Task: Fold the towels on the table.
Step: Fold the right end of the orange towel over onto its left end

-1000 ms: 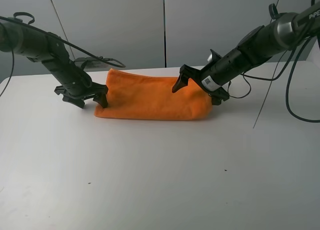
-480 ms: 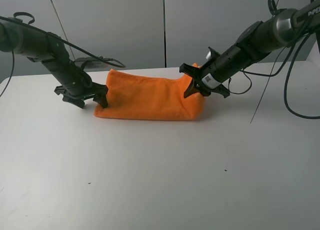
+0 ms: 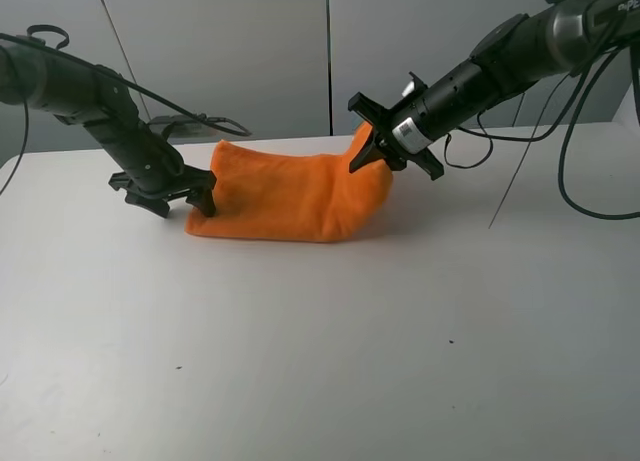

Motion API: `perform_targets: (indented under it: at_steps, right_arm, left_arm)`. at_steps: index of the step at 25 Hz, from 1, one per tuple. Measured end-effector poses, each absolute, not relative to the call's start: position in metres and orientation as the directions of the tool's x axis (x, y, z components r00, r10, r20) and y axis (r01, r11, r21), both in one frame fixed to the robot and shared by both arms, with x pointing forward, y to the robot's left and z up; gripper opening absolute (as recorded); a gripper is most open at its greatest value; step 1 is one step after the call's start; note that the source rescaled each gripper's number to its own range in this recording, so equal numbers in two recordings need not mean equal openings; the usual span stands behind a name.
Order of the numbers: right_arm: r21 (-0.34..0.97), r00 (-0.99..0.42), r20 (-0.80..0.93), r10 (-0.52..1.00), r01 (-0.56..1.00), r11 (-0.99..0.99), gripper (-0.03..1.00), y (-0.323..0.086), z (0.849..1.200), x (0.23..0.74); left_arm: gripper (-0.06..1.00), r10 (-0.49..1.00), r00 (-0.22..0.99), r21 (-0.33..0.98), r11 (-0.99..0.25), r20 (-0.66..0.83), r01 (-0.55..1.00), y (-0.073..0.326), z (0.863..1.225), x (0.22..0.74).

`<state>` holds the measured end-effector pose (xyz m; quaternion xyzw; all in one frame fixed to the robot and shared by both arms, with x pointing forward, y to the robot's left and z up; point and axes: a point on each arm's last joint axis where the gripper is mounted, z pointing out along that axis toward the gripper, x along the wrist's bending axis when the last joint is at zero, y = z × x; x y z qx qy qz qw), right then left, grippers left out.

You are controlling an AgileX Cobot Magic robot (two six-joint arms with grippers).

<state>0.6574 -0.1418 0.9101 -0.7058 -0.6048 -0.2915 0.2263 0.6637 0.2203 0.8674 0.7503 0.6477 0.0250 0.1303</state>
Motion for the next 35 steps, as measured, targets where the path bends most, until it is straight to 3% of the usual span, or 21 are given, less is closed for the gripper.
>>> perform_targets:
  at_steps: [7, 16, 28, 35]
  right_arm:
    - [-0.008, 0.148, 0.721, 0.677, 0.979, -0.206, 0.06, -0.127, 0.919, 0.659]
    - [0.049, 0.105, 0.738, 0.666, 0.977, -0.209, 0.06, -0.071, 0.92, 0.644]
    - [-0.024, 0.145, 0.816, 0.559, 0.976, -0.218, 0.06, -0.011, 0.897, 0.65]
    - [-0.082, 0.203, 0.829, 0.521, 0.966, -0.245, 0.06, 0.002, 0.882, 0.649]
  left_arm:
    - [0.99, 0.978, 0.16, 0.228, -0.127, -0.131, 0.965, 0.22, 0.867, 0.664]
    - [0.99, 0.978, 0.16, 0.228, -0.127, -0.131, 0.965, 0.22, 0.867, 0.664]
    - [0.99, 0.978, 0.16, 0.228, -0.127, -0.131, 0.965, 0.22, 0.867, 0.664]
    - [0.99, 0.978, 0.16, 0.23, -0.127, -0.131, 0.965, 0.22, 0.867, 0.664]
